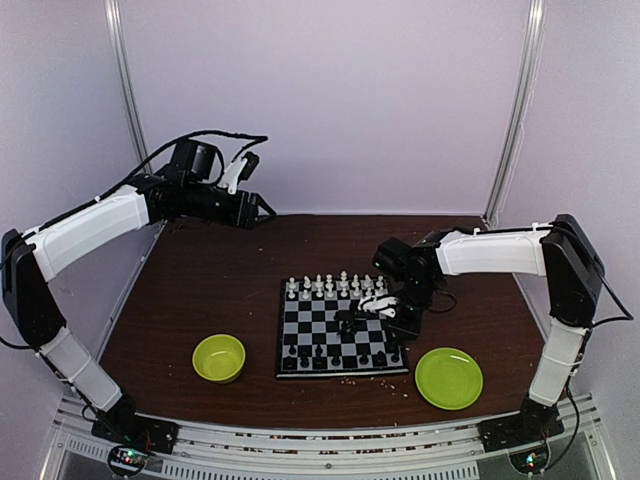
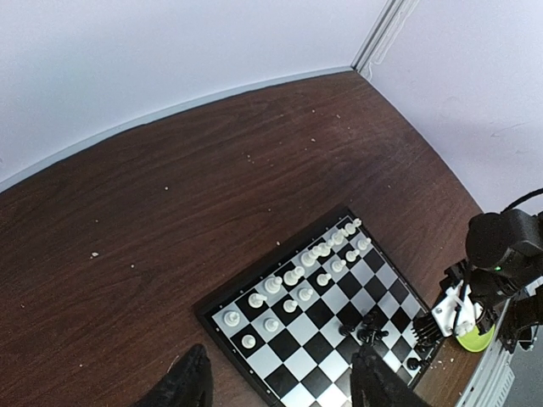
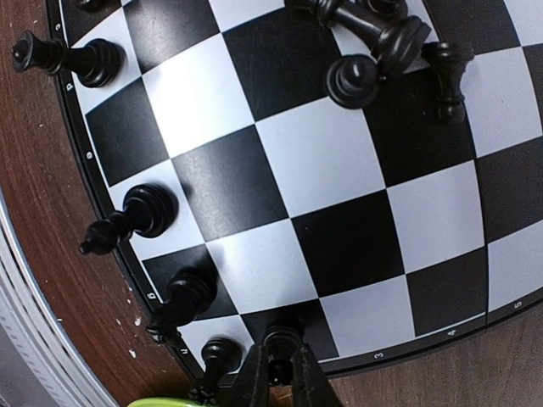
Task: Set up the chess pieces on the board
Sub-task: Place the pawn at a7, then pick up the king from the chessboard.
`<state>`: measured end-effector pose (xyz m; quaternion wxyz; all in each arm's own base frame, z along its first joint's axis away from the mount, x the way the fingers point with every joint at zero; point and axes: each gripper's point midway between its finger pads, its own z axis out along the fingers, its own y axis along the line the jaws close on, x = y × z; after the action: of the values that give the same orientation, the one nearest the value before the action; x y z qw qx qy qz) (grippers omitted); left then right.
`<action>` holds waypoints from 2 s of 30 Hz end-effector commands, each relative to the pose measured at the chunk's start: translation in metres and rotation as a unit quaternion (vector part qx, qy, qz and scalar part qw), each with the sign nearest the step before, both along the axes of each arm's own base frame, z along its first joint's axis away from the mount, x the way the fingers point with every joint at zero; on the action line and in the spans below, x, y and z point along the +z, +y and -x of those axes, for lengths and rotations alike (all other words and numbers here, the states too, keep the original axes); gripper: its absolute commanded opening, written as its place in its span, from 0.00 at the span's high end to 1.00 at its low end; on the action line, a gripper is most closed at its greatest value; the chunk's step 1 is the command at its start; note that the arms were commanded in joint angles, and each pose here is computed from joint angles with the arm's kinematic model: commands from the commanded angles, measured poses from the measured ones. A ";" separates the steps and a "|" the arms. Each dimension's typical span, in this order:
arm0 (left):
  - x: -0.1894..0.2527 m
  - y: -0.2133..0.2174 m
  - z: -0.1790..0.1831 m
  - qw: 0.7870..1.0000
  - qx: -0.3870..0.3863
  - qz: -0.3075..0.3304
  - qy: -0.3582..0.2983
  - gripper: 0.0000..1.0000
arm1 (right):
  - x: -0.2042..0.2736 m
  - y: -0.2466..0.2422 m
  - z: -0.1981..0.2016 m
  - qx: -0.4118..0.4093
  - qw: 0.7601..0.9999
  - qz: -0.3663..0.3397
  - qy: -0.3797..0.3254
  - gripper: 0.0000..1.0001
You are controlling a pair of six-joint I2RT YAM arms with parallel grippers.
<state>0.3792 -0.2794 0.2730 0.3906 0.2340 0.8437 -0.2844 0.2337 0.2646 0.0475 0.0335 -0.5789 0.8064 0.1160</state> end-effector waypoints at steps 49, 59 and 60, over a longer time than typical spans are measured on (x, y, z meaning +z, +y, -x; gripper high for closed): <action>-0.217 -0.157 0.114 0.941 -0.208 -0.264 -0.019 0.66 | 0.147 -0.071 -0.039 -0.134 0.940 -0.255 -0.184 0.69; -0.230 -0.163 0.107 0.938 -0.206 -0.278 -0.017 0.70 | 0.143 -0.071 -0.040 -0.135 0.942 -0.253 -0.177 0.69; -0.231 -0.163 0.107 0.938 -0.206 -0.279 -0.017 0.71 | 0.143 -0.070 -0.040 -0.135 0.942 -0.252 -0.176 0.69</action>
<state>0.2649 -0.4367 0.0414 0.2476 0.5039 0.8195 -0.1149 0.2717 0.1943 0.1872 0.3274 -0.4485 0.8056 0.2066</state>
